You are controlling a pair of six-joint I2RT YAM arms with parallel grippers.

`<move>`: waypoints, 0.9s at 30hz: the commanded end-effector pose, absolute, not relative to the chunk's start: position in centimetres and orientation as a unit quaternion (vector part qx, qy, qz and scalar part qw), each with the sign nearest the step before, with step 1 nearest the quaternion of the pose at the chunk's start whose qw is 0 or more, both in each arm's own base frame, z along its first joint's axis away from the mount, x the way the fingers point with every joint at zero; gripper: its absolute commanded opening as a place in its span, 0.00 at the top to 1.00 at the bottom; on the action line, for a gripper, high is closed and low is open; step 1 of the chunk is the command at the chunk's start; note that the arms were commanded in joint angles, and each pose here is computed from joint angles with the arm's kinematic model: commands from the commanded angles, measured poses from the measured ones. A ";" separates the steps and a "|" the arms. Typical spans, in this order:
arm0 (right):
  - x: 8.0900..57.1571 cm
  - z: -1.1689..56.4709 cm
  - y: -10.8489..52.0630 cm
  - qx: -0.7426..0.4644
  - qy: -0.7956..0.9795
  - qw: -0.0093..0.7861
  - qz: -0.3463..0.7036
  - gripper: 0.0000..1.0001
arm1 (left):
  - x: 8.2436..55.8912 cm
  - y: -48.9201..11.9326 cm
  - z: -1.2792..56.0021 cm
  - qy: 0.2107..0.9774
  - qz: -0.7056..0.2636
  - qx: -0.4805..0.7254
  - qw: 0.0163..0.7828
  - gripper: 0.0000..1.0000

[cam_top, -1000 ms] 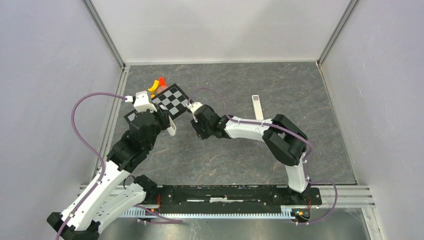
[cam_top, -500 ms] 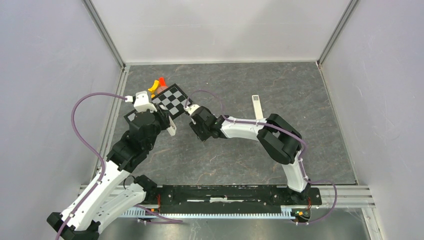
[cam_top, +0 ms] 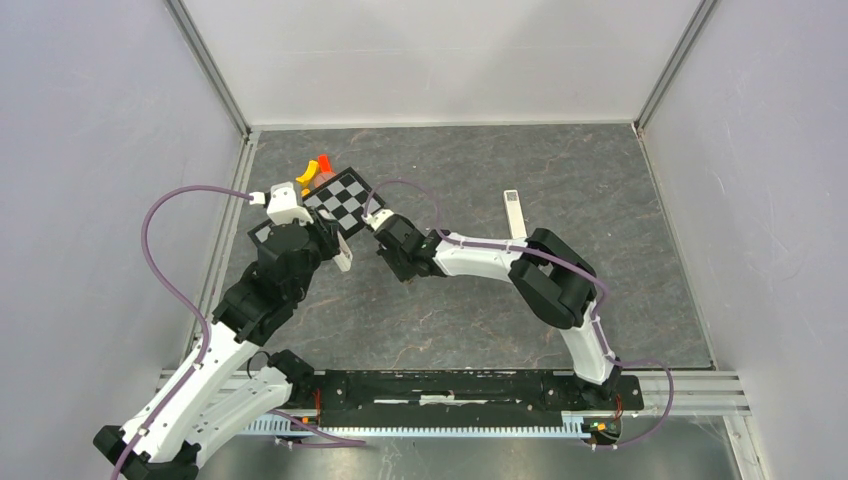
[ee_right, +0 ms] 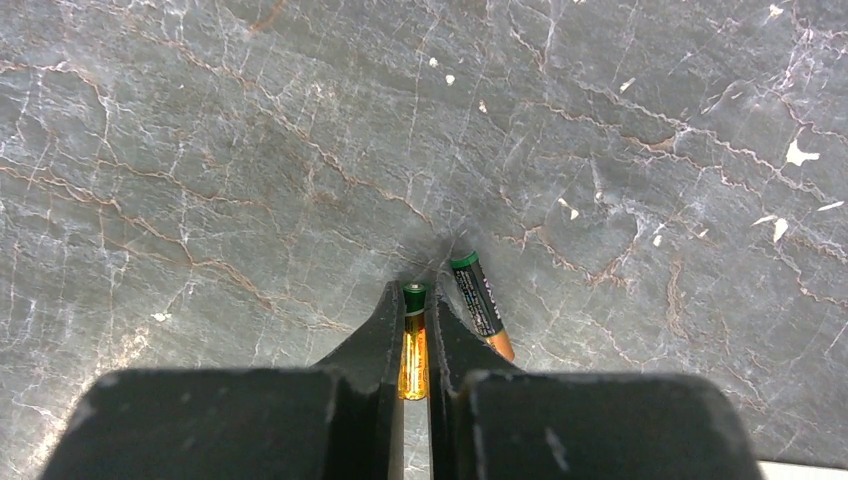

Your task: Load the batteries into the remote control

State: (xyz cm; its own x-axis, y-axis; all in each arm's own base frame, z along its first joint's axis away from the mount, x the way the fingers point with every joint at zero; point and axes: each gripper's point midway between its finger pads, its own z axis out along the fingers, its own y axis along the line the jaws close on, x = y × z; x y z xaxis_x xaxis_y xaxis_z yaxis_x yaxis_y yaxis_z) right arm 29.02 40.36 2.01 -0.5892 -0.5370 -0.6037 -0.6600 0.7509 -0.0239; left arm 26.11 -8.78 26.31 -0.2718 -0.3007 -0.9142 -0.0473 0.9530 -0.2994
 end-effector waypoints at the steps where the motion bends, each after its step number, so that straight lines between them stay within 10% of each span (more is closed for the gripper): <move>1: 29.2 4.5 40.9 -0.328 0.874 0.337 0.120 0.95 | 26.2 -8.4 28.5 0.772 -0.109 -0.110 0.617 0.98; 13: 28.5 14.5 38.1 -0.260 0.832 0.450 0.194 0.95 | 26.5 -13.2 27.3 0.785 -0.197 -0.050 0.585 0.98; 27: 25.1 27.2 28.6 -0.074 0.725 0.588 0.351 0.94 | 24.6 -26.2 28.4 0.726 -0.516 0.040 0.453 0.98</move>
State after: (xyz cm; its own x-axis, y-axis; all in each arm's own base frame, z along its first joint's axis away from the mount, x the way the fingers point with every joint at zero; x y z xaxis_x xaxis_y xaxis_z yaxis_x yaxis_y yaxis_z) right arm 25.35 29.12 21.87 -0.3897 0.1088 -0.9145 -0.5048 0.8053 0.3110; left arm 25.63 -21.87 24.51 -0.5216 -0.3368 -0.7839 0.4035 0.7121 -0.5745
